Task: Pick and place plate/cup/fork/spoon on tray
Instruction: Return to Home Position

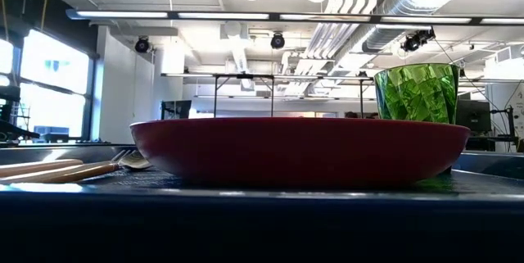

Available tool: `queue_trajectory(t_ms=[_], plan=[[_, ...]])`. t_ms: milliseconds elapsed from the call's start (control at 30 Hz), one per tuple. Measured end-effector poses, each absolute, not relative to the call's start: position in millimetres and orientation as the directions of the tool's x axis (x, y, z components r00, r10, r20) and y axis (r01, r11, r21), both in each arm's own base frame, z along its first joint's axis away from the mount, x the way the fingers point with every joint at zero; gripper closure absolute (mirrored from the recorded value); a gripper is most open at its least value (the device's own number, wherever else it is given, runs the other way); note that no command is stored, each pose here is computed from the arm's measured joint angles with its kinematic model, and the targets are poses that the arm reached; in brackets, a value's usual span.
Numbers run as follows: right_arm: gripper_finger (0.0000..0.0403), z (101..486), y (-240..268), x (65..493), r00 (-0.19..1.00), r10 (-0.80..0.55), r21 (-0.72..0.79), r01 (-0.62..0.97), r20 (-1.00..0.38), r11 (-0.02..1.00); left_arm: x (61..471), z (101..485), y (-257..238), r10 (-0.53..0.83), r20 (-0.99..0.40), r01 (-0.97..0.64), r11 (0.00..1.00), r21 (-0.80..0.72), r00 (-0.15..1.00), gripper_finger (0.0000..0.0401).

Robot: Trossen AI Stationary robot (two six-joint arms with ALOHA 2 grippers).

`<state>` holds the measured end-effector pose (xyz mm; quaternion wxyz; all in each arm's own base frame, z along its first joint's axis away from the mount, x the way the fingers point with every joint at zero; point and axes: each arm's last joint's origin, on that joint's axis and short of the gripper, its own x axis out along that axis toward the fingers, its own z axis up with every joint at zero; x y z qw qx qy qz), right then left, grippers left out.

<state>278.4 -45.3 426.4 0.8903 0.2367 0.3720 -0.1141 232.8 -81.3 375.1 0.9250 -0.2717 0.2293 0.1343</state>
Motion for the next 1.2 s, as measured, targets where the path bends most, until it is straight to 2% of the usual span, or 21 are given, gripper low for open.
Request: queue_trajectory(t_ms=[133,300,400,633,833,1067,1200], plan=[[0.0285,435,-32,288,0.778,0.032,0.428,0.31,-0.628,0.849,222,395,-67,0.03,-0.407,-0.176,0.929,-0.326,0.913,0.0288],[0.0285,452,-17,300,0.888,0.065,0.512,0.2,-0.455,0.836,202,403,-48,-0.051,-0.398,-0.052,0.968,-0.244,0.916,0.0288],[0.0285,464,-9,306,0.943,0.06,0.527,0.129,-0.327,0.84,187,391,-39,-0.056,-0.415,-0.04,0.975,-0.218,0.908,0.0288],[0.0285,486,8,311,0.994,0.049,0.456,0.001,-0.097,0.89,148,351,-29,-0.118,-0.406,0.001,0.961,-0.276,0.906,0.0288],[0.0285,490,12,311,0.996,0.057,0.355,-0.031,-0.062,0.934,126,318,-24,-0.127,-0.305,0.028,0.95,-0.311,0.944,0.0288],[0.0285,490,11,311,0.996,0.055,0.35,-0.03,-0.063,0.936,103,276,-21,-0.14,-0.288,0.034,0.938,-0.344,0.947,0.0289],[0.0285,490,11,311,0.996,0.055,0.35,-0.03,-0.063,0.936,93,261,-19,-0.142,-0.231,0.058,0.939,-0.338,0.962,0.0289]])
